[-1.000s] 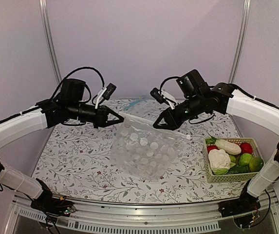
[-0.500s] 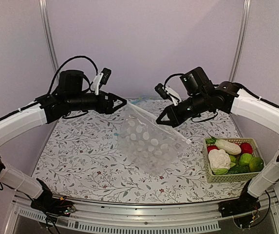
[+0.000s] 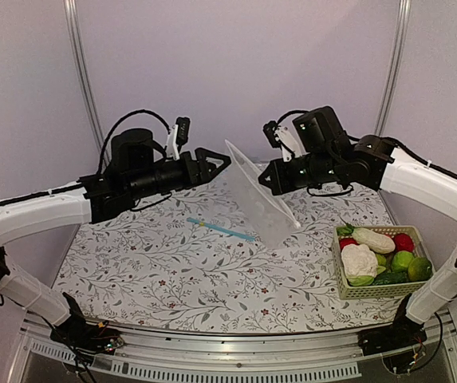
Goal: Place the food in the zip-top bag and seal the zipper
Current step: Pass from the left arm to the right, then open the zipper food storage bag at the center of the board.
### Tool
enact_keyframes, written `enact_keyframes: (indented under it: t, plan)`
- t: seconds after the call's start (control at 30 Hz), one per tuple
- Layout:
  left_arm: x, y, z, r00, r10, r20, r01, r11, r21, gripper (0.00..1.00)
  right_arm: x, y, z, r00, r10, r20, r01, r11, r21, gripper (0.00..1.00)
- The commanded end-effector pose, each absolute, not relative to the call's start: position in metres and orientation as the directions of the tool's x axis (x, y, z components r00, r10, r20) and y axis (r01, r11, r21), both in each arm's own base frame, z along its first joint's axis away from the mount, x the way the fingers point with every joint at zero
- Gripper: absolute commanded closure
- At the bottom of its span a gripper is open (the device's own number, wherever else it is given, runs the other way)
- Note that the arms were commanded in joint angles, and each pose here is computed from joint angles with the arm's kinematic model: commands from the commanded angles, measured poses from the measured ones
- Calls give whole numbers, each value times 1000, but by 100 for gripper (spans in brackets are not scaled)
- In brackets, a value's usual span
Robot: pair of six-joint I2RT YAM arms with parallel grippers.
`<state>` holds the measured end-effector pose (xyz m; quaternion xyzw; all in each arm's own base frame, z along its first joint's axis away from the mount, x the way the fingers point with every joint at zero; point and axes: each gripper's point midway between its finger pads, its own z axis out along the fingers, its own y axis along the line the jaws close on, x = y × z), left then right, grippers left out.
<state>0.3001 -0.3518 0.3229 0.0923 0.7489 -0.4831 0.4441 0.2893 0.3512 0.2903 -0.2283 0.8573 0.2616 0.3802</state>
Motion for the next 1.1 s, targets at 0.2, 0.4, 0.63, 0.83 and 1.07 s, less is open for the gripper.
enact_keyframes:
  t: [0.2, 0.4, 0.63, 0.83, 1.07]
  plan:
    - [296, -408, 275, -760, -273, -590, 477, 382, -791, 35, 300, 366, 288, -598, -159, -786, -567, 776, 275, 100]
    - [300, -414, 264, -775, -274, -569, 454, 385, -804, 41, 298, 367, 286, -585, -179, -791, -574, 780, 248, 100]
    - [303, -418, 265, -777, -278, -564, 453, 375, -809, 36, 299, 367, 277, -585, -212, -783, -574, 790, 215, 100]
    - [305, -421, 260, -783, -271, -560, 448, 380, -809, 38, 298, 367, 274, -582, -224, -782, -574, 794, 200, 100]
    - [309, -420, 250, -788, -272, -553, 428, 405, -808, 62, 298, 366, 274, -567, -242, -787, -578, 798, 171, 100]
